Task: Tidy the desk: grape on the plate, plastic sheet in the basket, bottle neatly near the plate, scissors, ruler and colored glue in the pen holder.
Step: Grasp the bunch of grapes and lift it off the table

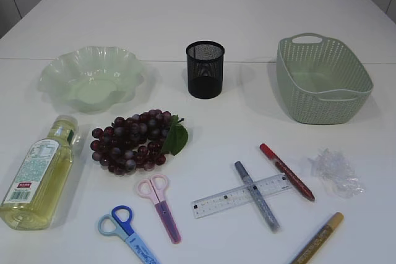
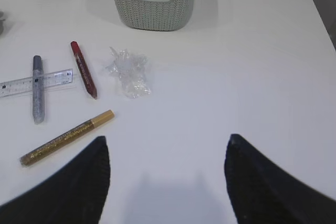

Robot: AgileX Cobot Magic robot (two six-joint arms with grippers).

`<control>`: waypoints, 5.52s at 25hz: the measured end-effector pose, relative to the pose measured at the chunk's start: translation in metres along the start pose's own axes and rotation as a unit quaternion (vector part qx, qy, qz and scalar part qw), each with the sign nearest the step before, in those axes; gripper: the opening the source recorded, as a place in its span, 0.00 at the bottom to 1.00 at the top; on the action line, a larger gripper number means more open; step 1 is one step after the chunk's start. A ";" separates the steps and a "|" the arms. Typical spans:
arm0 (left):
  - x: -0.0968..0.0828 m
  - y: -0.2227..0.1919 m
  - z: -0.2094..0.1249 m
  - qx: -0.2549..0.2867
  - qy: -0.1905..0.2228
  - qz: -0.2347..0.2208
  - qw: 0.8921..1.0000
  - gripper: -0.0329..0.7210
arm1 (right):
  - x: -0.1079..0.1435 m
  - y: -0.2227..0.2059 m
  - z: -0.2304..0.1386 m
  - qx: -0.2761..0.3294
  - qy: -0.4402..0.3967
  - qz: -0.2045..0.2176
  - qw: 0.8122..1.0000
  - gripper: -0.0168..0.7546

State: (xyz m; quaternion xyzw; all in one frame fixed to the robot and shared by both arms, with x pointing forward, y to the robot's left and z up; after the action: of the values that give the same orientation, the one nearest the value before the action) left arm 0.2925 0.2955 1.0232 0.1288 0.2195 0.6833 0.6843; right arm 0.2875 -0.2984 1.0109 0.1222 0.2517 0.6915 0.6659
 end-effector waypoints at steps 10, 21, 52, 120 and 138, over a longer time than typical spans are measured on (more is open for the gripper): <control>0.000 0.000 0.000 0.000 0.000 0.001 1.000 0.71 | 0.000 0.000 0.000 0.000 0.000 0.000 1.000 0.71; 0.000 0.000 0.000 0.000 0.000 0.001 1.000 0.71 | 0.000 0.000 0.000 0.000 0.000 0.000 1.000 0.71; -0.012 -0.025 0.057 -0.006 0.021 -0.021 1.000 0.67 | 0.004 0.000 0.043 -0.050 -0.080 0.034 0.995 0.69; -0.166 -0.413 -0.013 0.420 -0.245 -0.105 0.868 0.83 | -0.003 -0.075 0.097 0.232 -0.093 0.079 0.965 0.66; -0.160 -0.416 -0.029 0.444 -0.250 -0.098 0.855 0.29 | -0.003 -0.076 0.098 0.230 -0.093 0.079 0.966 0.66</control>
State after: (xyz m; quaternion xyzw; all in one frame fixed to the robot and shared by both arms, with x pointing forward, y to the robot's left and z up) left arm 0.6491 0.1192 0.8198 0.5634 0.3329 0.3871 0.6495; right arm 0.4019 -0.2846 1.0550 0.3551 0.3306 0.6512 0.5836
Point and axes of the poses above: a point on each arm's last joint axis where the gripper is mounted, y pointing back along that axis away from the gripper, x along the wrist's bending axis when the last joint is at zero, z = x × y, the point moved 7 cm from there along -y, pointing out along that axis toward the gripper, and after that the axes turned 4 degrees about y, right-handed, at the moved point
